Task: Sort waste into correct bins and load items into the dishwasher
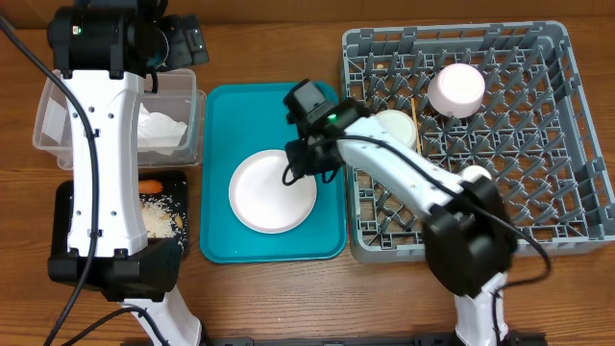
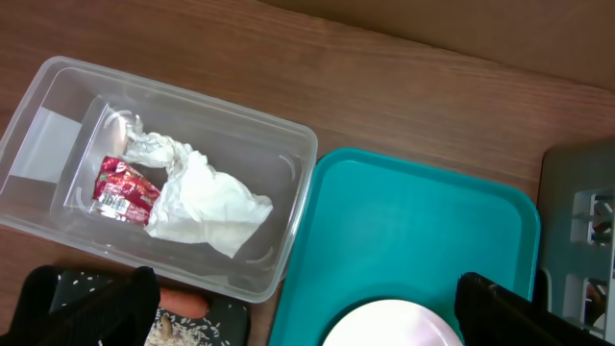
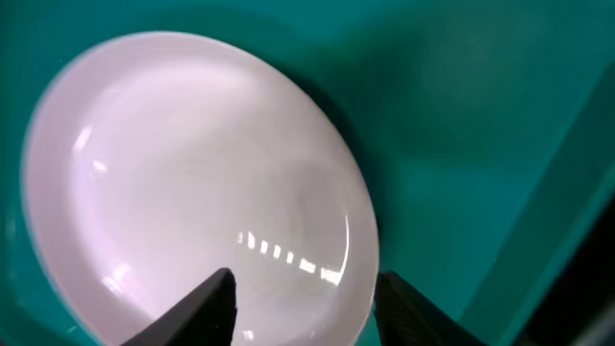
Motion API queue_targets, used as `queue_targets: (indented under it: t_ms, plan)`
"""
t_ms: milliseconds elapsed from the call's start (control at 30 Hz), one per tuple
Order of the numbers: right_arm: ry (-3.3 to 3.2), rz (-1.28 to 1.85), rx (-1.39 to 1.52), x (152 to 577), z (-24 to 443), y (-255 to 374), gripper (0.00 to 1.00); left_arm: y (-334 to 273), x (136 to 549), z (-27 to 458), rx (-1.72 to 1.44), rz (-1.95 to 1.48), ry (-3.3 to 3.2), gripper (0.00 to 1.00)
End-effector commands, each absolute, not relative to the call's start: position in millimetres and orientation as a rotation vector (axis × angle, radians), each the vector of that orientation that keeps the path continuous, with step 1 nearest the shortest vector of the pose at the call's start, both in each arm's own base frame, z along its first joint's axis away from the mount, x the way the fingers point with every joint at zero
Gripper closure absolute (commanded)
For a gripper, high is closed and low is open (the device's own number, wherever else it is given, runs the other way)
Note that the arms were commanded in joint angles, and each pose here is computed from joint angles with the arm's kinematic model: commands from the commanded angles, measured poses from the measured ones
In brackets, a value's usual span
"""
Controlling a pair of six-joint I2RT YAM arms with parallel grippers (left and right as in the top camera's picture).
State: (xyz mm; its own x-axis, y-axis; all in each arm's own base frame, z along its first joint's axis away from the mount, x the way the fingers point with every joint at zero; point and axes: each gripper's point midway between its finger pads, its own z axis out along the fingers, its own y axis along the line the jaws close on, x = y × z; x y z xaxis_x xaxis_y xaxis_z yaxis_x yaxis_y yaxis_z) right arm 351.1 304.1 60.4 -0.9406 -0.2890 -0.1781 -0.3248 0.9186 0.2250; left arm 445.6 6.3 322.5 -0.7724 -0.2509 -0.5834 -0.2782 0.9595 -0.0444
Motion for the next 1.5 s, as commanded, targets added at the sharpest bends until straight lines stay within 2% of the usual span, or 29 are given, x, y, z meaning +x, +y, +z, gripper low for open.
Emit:
queue_targets:
  t_ms: [0,167,333,400,533,633,800,1000,1033,1233,1467]
  plan:
    - [2.968,0.316,-0.478,353.6,34.8,302.2,0.51,7.9,443.3,332.9,-0.396,0.056,2.457,0.00]
    - [3.018,0.281,-0.486,350.7,7.5,299.9,0.53,7.9,443.3,332.9,-0.396,0.056,2.457,0.00]
    - [3.041,0.265,-0.488,346.7,2.1,297.6,0.88,7.9,443.3,332.9,-0.396,0.056,2.457,0.00]
    - [3.046,0.262,-0.488,345.8,2.0,296.9,0.96,7.9,443.3,332.9,-0.396,0.056,2.457,0.00]
    - [3.051,0.266,-0.481,345.9,7.3,294.9,0.96,7.9,443.3,332.9,-0.396,0.056,2.457,0.00]
    - [3.033,0.351,-0.463,351.4,30.8,299.4,0.96,7.9,443.3,332.9,-0.396,0.056,2.457,0.00]
    - [2.960,0.467,-0.418,365.4,103.4,298.2,0.96,7.9,443.3,332.9,-0.396,0.056,2.457,0.00]
    - [2.862,0.444,-0.381,367.8,179.7,266.8,0.96,7.9,443.3,332.9,-0.396,0.056,2.457,0.00]
    - [2.817,0.367,-0.333,369.2,203.4,243.6,0.96,7.9,443.3,332.9,-0.396,0.056,2.457,0.00]
    - [2.629,0.015,-0.123,373.3,272.7,150.7,0.96,7.9,443.3,332.9,-0.396,0.056,2.457,0.00]
    - [2.332,-0.558,0.159,354.9,352.0,29.1,0.96,7.9,443.3,332.9,-0.396,0.056,2.457,0.00]
